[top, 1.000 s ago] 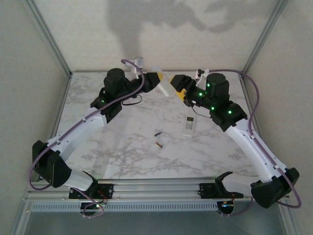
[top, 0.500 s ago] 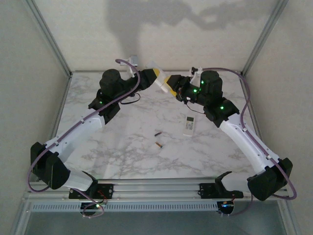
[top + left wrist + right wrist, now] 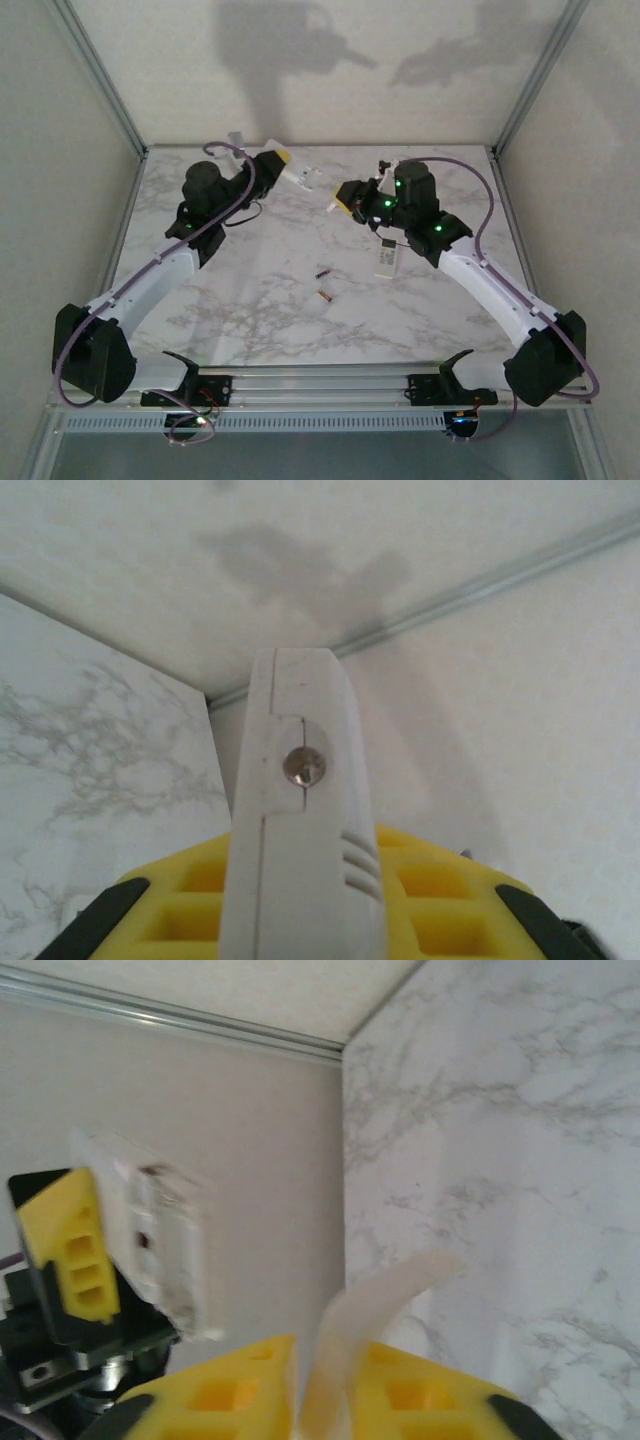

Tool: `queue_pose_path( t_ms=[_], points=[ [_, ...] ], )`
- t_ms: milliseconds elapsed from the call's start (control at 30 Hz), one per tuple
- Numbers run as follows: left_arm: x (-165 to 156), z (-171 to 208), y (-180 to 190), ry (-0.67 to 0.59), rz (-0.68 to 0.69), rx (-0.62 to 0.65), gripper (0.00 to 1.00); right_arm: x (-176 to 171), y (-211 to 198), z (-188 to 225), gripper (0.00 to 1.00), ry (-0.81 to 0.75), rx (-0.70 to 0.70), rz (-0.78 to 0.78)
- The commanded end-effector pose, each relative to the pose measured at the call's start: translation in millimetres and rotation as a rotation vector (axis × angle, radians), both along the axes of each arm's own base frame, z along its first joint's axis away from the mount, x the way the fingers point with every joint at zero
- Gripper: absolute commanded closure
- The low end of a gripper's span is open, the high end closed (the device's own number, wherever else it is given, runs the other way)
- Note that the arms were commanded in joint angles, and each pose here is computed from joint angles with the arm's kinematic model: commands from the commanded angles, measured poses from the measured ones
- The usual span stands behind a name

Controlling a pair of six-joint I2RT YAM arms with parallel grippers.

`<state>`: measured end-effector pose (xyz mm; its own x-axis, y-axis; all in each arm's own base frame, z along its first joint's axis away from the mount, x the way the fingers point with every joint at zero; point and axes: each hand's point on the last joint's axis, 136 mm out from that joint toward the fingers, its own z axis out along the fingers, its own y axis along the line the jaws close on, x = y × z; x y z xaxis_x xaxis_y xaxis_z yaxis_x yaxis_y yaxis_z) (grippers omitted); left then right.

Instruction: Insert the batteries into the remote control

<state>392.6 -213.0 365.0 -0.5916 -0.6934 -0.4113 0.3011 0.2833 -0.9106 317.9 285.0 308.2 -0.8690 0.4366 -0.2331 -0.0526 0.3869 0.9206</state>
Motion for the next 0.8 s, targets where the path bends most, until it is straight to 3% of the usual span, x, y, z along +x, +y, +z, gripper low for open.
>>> queue_pose_path(
  t_ms=[0, 100, 267, 433, 600, 667, 767],
  points=[
    [-14.3, 40.2, 13.1, -0.094, 0.016, -0.097, 1.0, 1.4, 15.7, 1.9, 0.86, -0.034, 0.039, 0.068],
    [-12.2, 18.8, 22.0, -0.038, 0.058, -0.062, 1.0, 5.2, 27.9, -2.8, 1.0, -0.034, 0.039, 0.107],
    [-16.5, -23.6, 62.8, 0.044, 0.202, 0.028, 1.0, 17.2, 36.3, -33.8, 1.0, -0.008, -0.016, 0.116],
    [-33.5, -84.2, 86.8, 0.144, 0.25, 0.135, 1.0, 40.0, 31.3, -105.5, 1.0, 0.006, -0.298, 0.146],
    [-46.6, -135.5, 81.8, 0.177, 0.2, 0.127, 1.0, 59.9, 26.8, -179.2, 1.0, 0.065, -0.504, 0.191],
    [-49.0, -154.2, 81.2, 0.187, 0.193, 0.125, 1.0, 67.3, 25.9, -201.6, 1.0, 0.091, -0.525, 0.202],
    [-49.1, -177.4, 77.1, 0.193, 0.168, 0.146, 1.0, 74.1, 39.2, -220.1, 1.0, 0.115, -0.422, 0.251]
  ],
)
